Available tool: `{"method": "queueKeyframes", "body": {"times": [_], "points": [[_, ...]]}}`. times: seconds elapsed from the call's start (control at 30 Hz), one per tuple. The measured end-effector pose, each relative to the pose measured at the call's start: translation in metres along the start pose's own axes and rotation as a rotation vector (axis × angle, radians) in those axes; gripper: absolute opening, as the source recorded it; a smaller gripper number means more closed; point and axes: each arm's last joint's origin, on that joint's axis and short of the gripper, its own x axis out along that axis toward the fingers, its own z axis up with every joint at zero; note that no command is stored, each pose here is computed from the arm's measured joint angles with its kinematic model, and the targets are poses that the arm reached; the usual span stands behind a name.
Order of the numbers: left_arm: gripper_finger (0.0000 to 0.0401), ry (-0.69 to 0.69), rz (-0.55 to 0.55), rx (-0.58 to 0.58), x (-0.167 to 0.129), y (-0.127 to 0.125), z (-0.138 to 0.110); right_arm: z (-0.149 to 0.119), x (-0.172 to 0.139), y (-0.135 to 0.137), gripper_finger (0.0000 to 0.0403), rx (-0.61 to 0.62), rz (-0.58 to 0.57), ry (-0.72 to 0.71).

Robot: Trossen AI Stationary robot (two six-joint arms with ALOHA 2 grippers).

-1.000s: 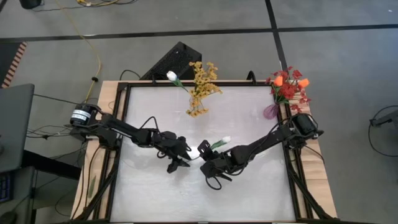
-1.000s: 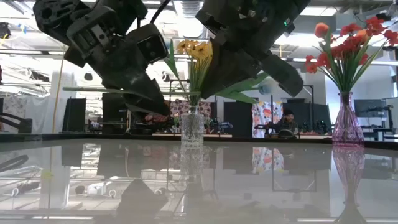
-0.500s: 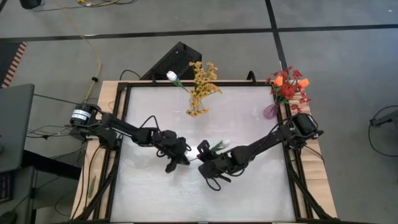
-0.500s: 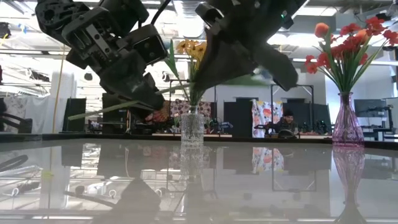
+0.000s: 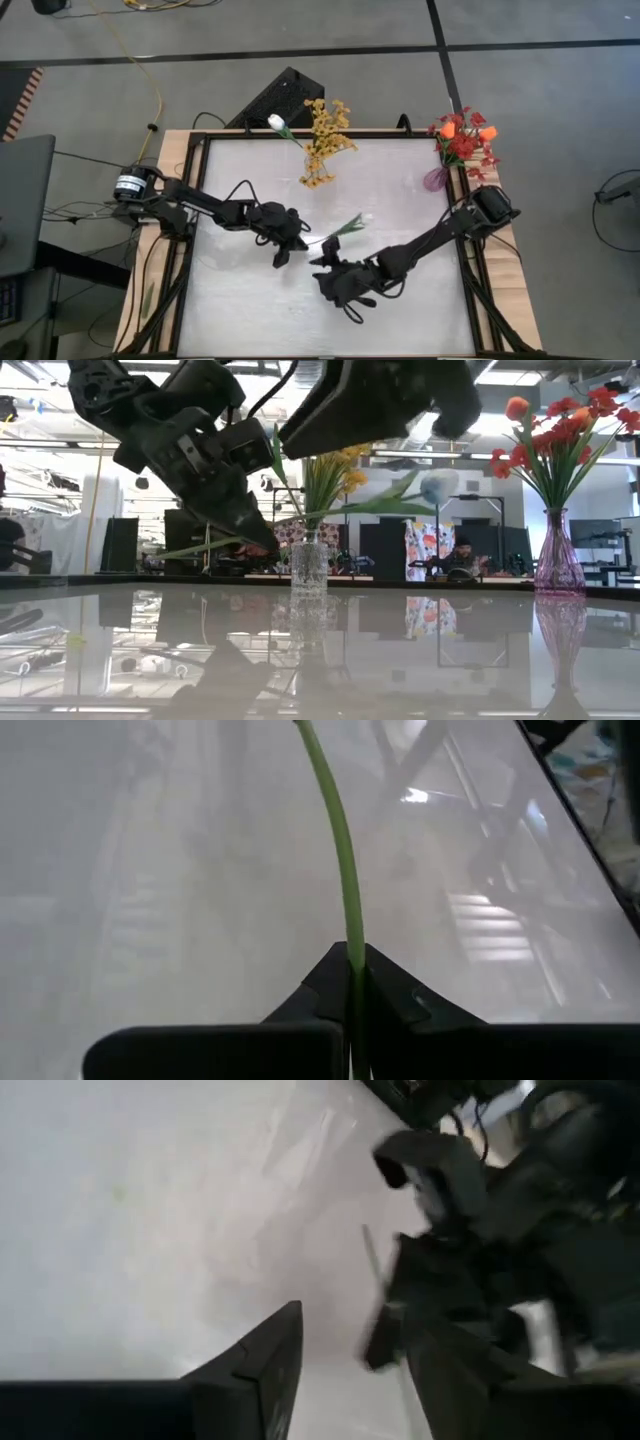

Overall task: Sort flowers into vase by color
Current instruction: Put the white tulip into the transparent vase

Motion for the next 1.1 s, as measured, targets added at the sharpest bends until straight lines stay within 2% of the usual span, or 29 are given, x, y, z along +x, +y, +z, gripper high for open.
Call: {"method": "queueKeyframes", "body": {"times": [0.13,0.23,0.33,0.47,0.63,0.7,0.8,0.93,1.03,1.1], "points": [[0.0,-0.052,-0.001,0.047,-0.002,0.005,0.006,-0.002,-0.008,0.014,0.0213,0.187,0.079,0.034],[0.0,-0.104,-0.038,0.107,-0.002,0.003,0.012,-0.013,-0.013,0.025,0.0214,0.296,0.157,0.156],[0.0,-0.167,-0.053,0.153,-0.003,0.001,0.018,-0.025,-0.017,0.029,0.0206,0.383,0.169,0.274],[0.0,-0.225,-0.062,0.186,-0.004,0.0,0.023,-0.039,-0.019,0.04,0.0189,0.393,0.16,0.321],[0.0,-0.288,-0.054,0.256,-0.012,-0.007,0.031,-0.074,-0.026,0.051,0.0162,0.429,0.134,0.351],[0.0,-0.33,-0.03,0.301,-0.022,-0.014,0.035,-0.086,-0.029,0.05,0.0151,0.471,0.123,0.3],[0.0,-0.416,-0.024,0.383,-0.044,-0.026,0.044,-0.096,-0.034,0.041,0.0138,0.529,0.124,0.134],[0.0,-0.518,-0.054,0.505,-0.063,-0.045,0.048,-0.102,-0.035,0.011,0.0129,0.586,0.063,-0.224],[0.0,-0.566,-0.09,0.543,-0.063,-0.055,0.044,-0.108,-0.032,-0.02,0.0131,0.649,-0.015,-0.496],[0.0,-0.572,-0.107,0.55,-0.058,-0.059,0.042,-0.112,-0.027,-0.039,0.0136,0.688,-0.017,-0.622]]}}
